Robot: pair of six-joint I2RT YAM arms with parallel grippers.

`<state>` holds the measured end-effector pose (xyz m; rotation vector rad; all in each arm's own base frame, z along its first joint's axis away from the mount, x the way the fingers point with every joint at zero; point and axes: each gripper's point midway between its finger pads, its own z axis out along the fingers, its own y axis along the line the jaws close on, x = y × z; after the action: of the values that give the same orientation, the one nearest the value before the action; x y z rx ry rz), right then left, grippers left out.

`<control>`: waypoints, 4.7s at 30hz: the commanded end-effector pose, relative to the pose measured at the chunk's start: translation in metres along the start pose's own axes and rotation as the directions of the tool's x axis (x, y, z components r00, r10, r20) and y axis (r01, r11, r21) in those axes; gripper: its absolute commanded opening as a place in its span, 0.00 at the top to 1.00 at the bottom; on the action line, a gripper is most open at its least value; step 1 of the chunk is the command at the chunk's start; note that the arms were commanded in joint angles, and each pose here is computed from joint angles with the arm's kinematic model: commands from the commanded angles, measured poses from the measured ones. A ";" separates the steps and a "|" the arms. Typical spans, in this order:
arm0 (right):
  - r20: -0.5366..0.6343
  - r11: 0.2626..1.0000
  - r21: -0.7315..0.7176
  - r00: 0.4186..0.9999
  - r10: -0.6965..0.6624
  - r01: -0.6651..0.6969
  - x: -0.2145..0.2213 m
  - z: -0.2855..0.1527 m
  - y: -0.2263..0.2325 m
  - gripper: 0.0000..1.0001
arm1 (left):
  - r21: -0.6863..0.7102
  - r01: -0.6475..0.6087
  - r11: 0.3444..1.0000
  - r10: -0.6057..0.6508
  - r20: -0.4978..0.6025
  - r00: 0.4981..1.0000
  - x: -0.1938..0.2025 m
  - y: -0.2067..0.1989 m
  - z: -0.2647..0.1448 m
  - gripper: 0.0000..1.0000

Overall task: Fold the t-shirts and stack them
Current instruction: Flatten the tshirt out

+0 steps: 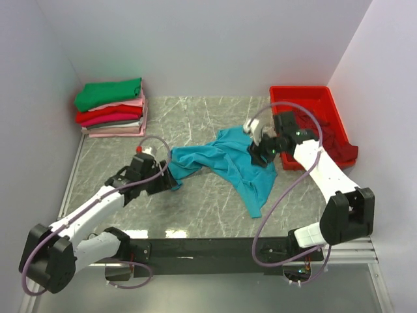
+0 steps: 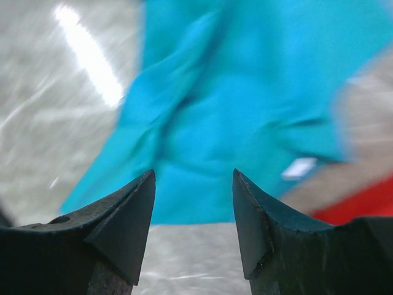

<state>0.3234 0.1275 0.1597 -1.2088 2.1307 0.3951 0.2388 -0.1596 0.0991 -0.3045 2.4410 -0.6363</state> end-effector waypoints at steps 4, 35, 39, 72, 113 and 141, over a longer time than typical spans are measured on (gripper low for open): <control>-0.050 0.977 -0.211 0.998 -0.034 0.023 0.056 0.012 0.067 0.40 | 0.034 0.066 0.997 -0.063 -0.069 0.996 0.025 -0.013 0.028 0.33; -0.126 0.999 -0.035 0.992 -0.013 0.008 0.030 0.009 0.046 1.00 | -0.244 0.099 0.965 -0.047 0.213 0.976 -0.063 0.015 0.035 1.00; -0.052 0.973 0.210 0.995 -0.080 0.090 -0.034 -0.030 -0.010 1.00 | -0.130 0.096 0.987 -0.049 0.329 0.943 -0.133 -0.005 0.005 1.00; -0.025 0.930 -0.056 0.931 -0.365 0.363 0.091 -0.105 0.134 0.45 | 0.280 0.314 0.907 -0.299 -0.096 0.949 0.039 -0.011 -0.125 0.11; -0.241 0.960 -0.255 0.969 0.051 -0.114 -0.056 0.180 0.058 0.42 | -0.150 0.155 0.976 -0.155 0.013 0.988 -0.027 0.030 0.015 0.16; -0.119 0.575 -0.789 0.864 -0.488 0.216 0.048 0.040 0.312 0.97 | -0.081 0.214 0.973 -0.200 0.157 0.967 -0.030 0.030 -0.033 0.18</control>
<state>0.1046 0.3096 0.1074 -2.0979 1.9153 0.9944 0.2394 -0.1103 0.1122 -0.6250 2.3456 -0.5340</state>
